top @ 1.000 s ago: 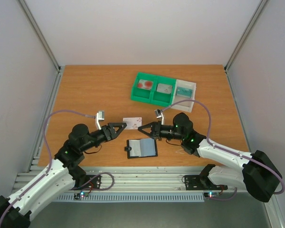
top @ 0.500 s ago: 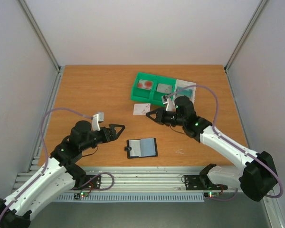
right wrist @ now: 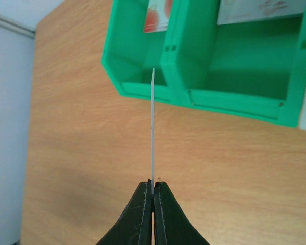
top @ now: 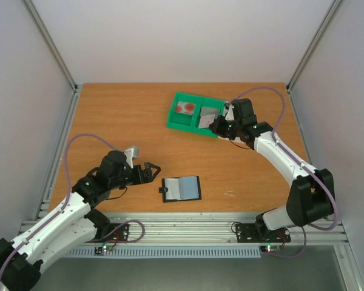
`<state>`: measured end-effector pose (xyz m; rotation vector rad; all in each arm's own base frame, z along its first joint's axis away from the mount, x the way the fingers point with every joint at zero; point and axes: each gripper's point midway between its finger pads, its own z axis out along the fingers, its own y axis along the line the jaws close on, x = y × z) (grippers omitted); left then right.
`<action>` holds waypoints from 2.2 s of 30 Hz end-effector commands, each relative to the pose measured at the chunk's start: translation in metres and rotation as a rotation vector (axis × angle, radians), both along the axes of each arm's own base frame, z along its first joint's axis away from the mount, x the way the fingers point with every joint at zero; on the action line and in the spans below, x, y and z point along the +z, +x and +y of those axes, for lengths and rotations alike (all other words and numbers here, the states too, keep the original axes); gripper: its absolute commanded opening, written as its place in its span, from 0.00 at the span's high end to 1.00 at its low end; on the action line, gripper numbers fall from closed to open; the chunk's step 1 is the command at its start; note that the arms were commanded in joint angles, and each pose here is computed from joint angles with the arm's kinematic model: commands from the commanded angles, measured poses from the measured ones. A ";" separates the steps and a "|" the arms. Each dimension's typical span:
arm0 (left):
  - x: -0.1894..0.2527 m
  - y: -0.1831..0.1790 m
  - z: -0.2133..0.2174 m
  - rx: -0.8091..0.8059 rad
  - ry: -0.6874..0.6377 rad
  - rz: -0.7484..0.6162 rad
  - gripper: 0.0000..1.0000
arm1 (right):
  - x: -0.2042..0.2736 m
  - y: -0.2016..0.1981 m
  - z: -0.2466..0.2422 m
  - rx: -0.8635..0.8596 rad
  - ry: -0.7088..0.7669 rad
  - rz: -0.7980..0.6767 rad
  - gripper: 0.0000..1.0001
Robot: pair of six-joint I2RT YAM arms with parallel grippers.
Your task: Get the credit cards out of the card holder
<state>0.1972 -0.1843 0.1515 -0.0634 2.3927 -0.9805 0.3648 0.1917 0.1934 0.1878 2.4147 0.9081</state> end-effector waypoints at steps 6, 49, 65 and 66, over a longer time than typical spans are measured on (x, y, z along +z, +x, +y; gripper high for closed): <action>0.004 0.003 -0.013 -0.055 -0.023 -0.008 0.03 | -0.018 0.055 -0.029 -0.077 -0.125 0.026 0.99; -0.015 0.003 -0.004 0.011 -0.025 0.028 0.01 | -0.097 0.167 -0.041 -0.145 -0.056 0.204 0.96; -0.057 0.000 -0.009 -0.021 0.061 0.183 0.17 | -0.055 0.149 -0.055 -0.182 -0.120 0.205 0.80; -0.059 0.000 -0.011 -0.025 0.060 0.195 0.19 | -0.051 0.145 -0.053 -0.179 -0.110 0.206 0.80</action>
